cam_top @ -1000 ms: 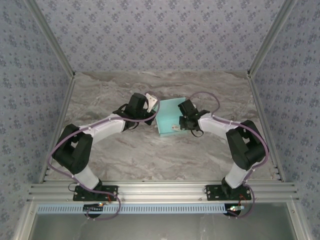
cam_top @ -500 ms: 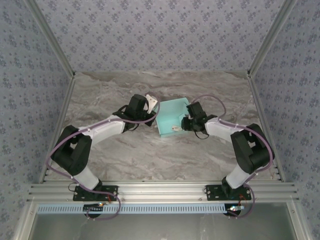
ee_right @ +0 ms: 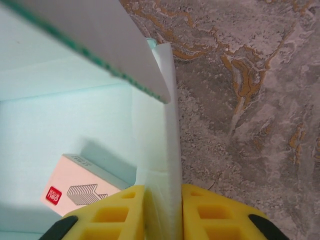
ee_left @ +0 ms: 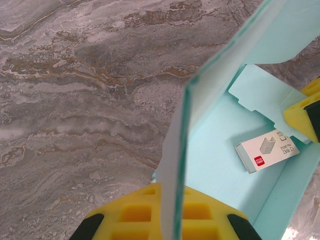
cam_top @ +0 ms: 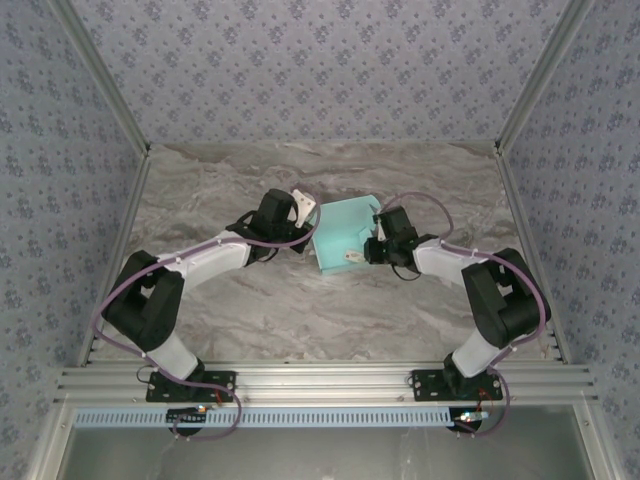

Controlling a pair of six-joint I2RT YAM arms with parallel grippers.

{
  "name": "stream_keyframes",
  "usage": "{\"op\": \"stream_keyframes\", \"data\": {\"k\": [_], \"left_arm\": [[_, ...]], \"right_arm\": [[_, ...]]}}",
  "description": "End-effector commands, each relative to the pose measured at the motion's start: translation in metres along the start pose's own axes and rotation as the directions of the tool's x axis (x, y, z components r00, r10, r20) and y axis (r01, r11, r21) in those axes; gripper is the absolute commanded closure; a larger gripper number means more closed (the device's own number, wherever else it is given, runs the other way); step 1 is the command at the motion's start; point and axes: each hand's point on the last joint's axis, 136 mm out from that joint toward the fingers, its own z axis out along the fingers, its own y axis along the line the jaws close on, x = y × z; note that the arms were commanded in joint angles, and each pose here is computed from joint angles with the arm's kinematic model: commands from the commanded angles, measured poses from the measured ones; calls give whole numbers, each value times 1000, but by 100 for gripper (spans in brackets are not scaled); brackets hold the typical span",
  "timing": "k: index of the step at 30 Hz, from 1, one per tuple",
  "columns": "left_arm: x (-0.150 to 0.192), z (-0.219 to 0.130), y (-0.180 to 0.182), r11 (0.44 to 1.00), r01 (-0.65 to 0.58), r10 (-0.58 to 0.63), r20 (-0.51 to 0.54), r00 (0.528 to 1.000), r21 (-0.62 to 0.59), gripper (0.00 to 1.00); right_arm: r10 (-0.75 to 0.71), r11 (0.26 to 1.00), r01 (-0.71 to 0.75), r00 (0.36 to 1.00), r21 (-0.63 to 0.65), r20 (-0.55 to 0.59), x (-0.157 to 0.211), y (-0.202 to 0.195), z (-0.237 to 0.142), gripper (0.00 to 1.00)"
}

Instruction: Fold the paper box

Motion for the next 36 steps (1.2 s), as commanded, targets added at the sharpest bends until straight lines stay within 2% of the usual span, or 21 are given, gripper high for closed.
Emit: {"op": "stream_keyframes", "data": {"k": [1,4,10,18,23,29,34,36], "left_arm": [[0,-7,-16,998,-5,5,-1,1000,63,100],[2,-7,-16,998,0,0,-8,1000,67,100],[5,-8,-17,998,18,-16,-25,1000,68,100],[5,-11,-13,999,7,-6,-28,1000,46,100],[4,-11,-12,999,11,-9,-26,1000,42,100],[5,-10,-13,999,16,-15,-31,999,48,100],[5,-10,-12,999,28,-26,-34,999,41,100],[5,-9,-12,999,34,-32,-34,999,40,100]], "right_arm": [[-43,993,52,995,102,-85,14,-15,6,82],[-37,972,62,993,226,-113,16,-29,5,85],[-108,884,170,980,434,-164,26,-41,-1,86],[-160,823,235,969,518,-186,23,-43,-5,88],[-184,773,272,961,573,-208,21,-49,-8,92],[-197,710,320,946,628,-259,33,-57,-7,94],[-206,629,352,935,693,-288,40,-67,-9,95],[-199,624,355,934,696,-298,46,-69,-6,95]]}}
